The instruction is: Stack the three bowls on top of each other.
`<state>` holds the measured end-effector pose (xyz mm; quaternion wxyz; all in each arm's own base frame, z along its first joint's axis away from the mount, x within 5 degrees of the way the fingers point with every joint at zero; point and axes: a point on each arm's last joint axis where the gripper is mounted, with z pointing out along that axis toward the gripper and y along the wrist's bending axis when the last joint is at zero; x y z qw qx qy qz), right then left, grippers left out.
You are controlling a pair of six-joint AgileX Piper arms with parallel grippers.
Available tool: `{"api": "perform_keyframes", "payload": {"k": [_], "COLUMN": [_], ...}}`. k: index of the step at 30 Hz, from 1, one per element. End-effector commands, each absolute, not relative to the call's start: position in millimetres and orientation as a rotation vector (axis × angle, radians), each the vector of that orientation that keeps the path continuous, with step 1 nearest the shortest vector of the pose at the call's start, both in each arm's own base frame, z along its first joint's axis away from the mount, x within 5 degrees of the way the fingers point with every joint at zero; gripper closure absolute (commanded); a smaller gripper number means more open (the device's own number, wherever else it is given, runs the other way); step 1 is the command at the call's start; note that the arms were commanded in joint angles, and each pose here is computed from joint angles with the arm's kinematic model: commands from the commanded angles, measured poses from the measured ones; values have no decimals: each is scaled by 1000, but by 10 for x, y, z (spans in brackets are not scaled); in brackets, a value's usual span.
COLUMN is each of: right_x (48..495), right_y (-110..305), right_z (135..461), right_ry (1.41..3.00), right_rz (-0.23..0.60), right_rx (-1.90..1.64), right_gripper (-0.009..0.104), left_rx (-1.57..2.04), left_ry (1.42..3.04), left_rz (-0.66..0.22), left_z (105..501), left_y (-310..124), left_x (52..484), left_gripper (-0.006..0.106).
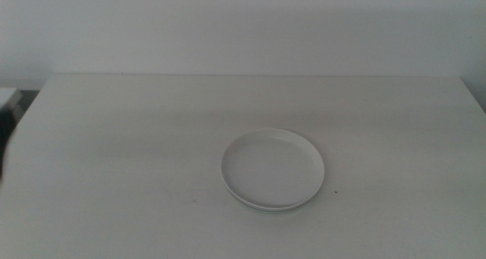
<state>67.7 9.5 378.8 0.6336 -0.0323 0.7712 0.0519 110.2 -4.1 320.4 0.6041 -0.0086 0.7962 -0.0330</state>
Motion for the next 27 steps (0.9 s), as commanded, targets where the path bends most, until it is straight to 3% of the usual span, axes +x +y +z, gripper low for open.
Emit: {"api": "perform_keyframes", "payload": {"k": [1,6,10,17,22,27], "right_x": [582,510,490,508,553,545], "right_y": [66,47,44,45,55,59], "right_z": [3670,3122,2584,2036,1925,1882], "right_ry": [1699,1615,1681,1775,1712,1760], "right_rz": [80,57,53,52,97,99], "right_rx": [-75,-73,-76,-79,-38,-42], "right_gripper": [2,2,2,2,2,2], "left_rx": [2,-2,-1,-6,-6,-6], "left_ry": [1814,1793,1746,1730,1735,1733], "left_rz": [-38,-45,-45,-42,-42,-42], "left_z": [2954,2405,2166,1908,1904,1906], "left_y": [-25,-25,-23,-19,-19,-19], "left_x": [918,624,517,553,552,552], "left_gripper": [7,7,7,7,7,7]}}
